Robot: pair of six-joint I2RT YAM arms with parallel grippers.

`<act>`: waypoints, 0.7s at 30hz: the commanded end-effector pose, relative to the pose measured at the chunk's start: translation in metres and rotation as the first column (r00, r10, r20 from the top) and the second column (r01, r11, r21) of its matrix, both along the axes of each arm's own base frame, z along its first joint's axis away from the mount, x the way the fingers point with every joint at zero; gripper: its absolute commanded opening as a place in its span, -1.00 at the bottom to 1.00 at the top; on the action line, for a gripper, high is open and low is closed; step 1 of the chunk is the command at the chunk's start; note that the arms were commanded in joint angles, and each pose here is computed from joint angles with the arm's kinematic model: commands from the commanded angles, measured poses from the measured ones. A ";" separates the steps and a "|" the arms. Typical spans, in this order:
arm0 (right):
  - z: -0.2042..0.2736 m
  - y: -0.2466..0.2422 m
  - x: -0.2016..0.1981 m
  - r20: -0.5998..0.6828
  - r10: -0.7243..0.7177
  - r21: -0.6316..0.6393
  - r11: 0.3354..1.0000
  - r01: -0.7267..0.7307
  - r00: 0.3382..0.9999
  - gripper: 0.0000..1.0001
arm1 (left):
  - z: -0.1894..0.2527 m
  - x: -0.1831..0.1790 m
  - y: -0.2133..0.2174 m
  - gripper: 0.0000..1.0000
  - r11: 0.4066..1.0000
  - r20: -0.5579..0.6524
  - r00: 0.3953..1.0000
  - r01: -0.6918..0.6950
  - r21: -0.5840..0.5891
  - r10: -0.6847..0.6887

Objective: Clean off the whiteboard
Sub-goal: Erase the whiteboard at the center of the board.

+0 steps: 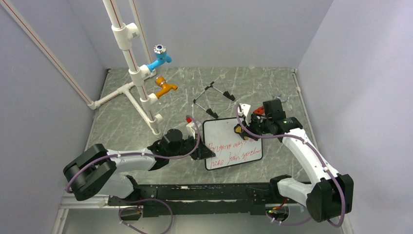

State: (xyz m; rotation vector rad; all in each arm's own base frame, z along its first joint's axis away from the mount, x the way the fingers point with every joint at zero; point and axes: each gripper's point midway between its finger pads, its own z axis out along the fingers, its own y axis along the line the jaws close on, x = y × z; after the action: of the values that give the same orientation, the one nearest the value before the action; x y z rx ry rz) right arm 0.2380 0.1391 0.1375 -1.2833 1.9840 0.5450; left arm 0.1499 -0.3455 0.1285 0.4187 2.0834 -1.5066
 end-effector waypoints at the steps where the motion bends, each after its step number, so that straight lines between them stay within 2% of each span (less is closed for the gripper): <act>1: 0.030 0.015 0.016 0.050 -0.020 0.091 0.996 0.016 0.999 -1.00 | 0.052 -0.007 -0.014 -1.00 0.983 0.181 0.980 0.107 -0.149 -0.079; 5: 0.041 -0.007 0.056 0.098 -0.193 0.112 0.977 0.182 0.976 -1.00 | 0.053 -0.007 -0.013 -1.00 0.983 0.183 0.980 0.108 -0.152 -0.079; 9: 0.018 -0.038 0.060 0.052 -0.263 0.070 0.963 0.259 0.963 -1.00 | 0.051 -0.007 -0.009 -1.00 0.984 0.187 0.980 0.100 -0.149 -0.072; 12: 0.002 -0.045 0.043 0.034 -0.217 0.030 0.976 0.216 0.976 -1.00 | 0.051 -0.007 -0.006 -1.00 0.985 0.192 0.979 0.091 -0.144 -0.062; 17: -0.002 -0.021 -0.004 0.000 -0.004 0.088 0.996 0.004 1.000 -1.00 | 0.049 -0.006 -0.005 -1.00 0.988 0.199 0.978 0.091 -0.128 -0.064; 21: 0.001 -0.002 -0.011 0.008 0.064 0.090 0.994 -0.065 0.998 -1.00 | 0.049 -0.006 -0.005 -1.00 0.986 0.198 0.978 0.093 -0.135 -0.065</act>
State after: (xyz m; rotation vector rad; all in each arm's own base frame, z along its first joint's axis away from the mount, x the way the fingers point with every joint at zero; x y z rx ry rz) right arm 0.2445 0.1119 0.1320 -1.1668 2.0081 0.5575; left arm 0.1479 -0.3417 0.1292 0.4569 2.0598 -1.4918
